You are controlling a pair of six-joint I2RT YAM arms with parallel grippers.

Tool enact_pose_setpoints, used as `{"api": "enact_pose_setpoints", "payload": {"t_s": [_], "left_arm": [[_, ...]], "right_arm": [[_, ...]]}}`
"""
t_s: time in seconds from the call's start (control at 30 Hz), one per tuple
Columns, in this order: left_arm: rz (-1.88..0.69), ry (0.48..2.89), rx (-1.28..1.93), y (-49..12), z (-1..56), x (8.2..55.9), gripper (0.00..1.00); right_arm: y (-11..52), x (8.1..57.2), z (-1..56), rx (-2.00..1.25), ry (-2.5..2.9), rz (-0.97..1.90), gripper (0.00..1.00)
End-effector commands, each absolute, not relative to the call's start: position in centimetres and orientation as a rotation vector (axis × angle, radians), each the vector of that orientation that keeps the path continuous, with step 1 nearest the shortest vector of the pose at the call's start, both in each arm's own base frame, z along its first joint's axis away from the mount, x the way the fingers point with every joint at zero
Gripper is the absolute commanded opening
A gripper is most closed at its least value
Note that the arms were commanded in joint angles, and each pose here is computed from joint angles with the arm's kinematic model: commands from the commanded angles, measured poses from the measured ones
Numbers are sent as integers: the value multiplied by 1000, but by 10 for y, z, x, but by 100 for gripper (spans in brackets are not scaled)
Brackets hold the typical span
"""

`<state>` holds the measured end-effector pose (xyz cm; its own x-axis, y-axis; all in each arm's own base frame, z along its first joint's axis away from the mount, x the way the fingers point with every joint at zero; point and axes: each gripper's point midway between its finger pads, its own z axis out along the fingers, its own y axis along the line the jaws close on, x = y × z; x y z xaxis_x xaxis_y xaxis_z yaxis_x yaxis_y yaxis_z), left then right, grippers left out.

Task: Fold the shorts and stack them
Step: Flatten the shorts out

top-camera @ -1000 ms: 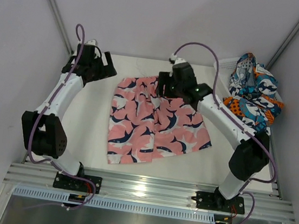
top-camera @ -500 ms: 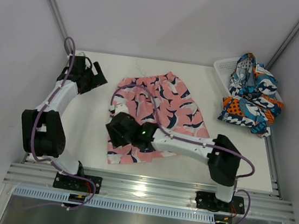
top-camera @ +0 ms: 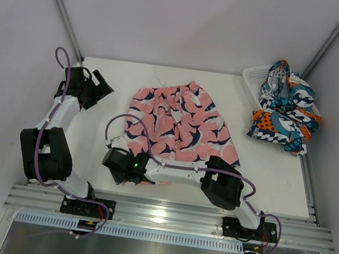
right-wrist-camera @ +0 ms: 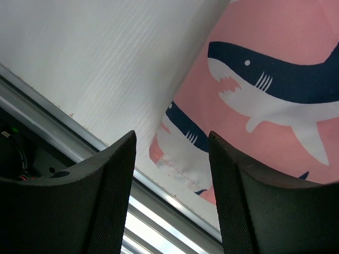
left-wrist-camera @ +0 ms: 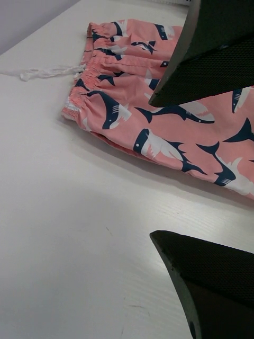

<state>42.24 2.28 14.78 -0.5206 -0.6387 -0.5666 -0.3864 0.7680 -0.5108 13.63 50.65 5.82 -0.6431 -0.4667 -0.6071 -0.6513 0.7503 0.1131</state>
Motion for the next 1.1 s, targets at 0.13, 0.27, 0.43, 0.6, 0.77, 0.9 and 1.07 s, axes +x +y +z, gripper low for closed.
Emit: {"api": "enact_pose_setpoints", "payload": {"t_s": [0.13,0.27,0.43,0.6,0.77,0.9,1.07], "left_arm": [[-483,2113,-722,16,167,430,99],[-480,2106,-725,17,167,431,99],[-495,2121,-726,13,159,432,99],[-467,2180,-711,5,141,432,99],[-474,2228,-675,-10,126,432,98],[-493,2248,-607,-30,125,433,98],[-525,2288,-578,-50,113,434,98]], "right_arm": [[516,135,53,-796,2388,417,57],[510,135,36,-795,2410,373,56],[502,135,23,-785,2425,339,47],[488,132,29,-759,2411,379,1],[464,125,68,-686,2376,486,0],[436,117,88,-637,2368,546,0],[408,107,90,-615,2374,598,0]]}}
